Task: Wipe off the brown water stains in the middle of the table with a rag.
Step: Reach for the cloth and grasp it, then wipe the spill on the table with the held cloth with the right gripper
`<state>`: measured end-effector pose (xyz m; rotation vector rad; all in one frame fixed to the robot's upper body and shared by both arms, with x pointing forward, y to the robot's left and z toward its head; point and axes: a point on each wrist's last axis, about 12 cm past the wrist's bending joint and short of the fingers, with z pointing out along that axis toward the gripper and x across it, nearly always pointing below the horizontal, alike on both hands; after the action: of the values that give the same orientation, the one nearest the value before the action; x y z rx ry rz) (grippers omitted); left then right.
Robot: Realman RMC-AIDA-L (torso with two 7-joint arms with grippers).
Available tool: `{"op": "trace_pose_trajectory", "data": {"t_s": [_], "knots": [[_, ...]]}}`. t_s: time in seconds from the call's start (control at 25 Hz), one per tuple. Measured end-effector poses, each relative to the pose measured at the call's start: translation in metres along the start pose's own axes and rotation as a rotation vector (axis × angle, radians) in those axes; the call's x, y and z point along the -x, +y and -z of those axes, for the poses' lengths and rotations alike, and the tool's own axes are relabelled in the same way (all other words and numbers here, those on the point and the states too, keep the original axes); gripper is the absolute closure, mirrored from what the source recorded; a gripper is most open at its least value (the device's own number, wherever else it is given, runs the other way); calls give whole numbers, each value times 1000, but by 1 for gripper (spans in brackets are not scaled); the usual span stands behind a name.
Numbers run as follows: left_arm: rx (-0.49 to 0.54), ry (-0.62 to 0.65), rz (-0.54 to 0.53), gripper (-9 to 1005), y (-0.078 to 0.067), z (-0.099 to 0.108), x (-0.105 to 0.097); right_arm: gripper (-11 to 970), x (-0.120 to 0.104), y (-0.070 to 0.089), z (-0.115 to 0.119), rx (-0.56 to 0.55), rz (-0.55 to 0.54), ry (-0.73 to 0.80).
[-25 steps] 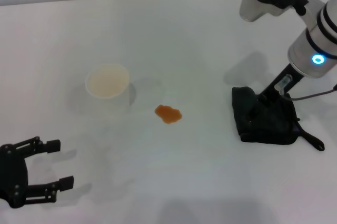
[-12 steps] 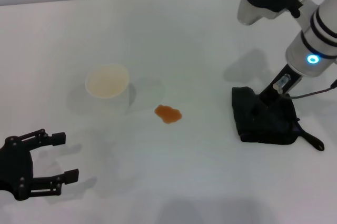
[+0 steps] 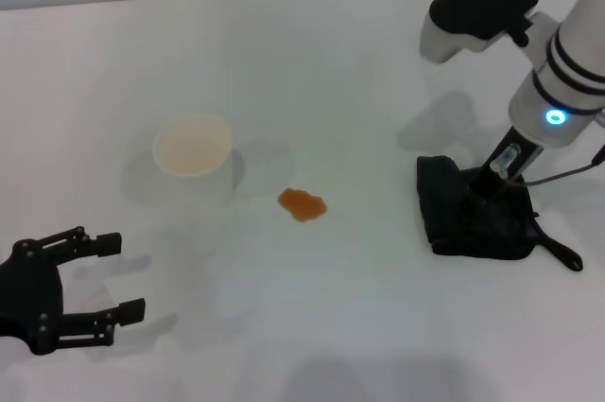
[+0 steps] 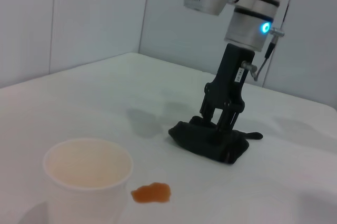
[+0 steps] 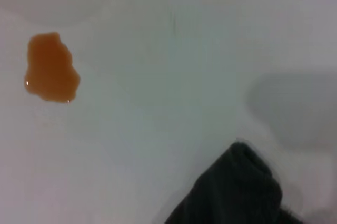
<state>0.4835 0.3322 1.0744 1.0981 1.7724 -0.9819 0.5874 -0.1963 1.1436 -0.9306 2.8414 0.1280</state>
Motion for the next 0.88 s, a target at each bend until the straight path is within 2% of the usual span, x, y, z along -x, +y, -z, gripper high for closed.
{"op": "trace_pose_trajectory", "data": {"t_s": [0.24, 0.36, 0.64, 0.76, 0.88], "knots": [[0, -1, -6, 101, 1, -1, 2, 524, 2, 3, -3, -20, 24, 9], [1, -1, -7, 102, 2, -1, 2, 724, 2, 4, -4, -23, 34, 13], [4, -1, -4, 102, 1, 0, 1, 820, 5, 11, -4, -23, 67, 9], [0, -4, -2, 102, 0, -1, 1, 861, 7, 18, -3, -22, 98, 6], [-6, -8, -1, 102, -1, -1, 1, 862, 13, 28, 1, -22, 142, -13]]}}
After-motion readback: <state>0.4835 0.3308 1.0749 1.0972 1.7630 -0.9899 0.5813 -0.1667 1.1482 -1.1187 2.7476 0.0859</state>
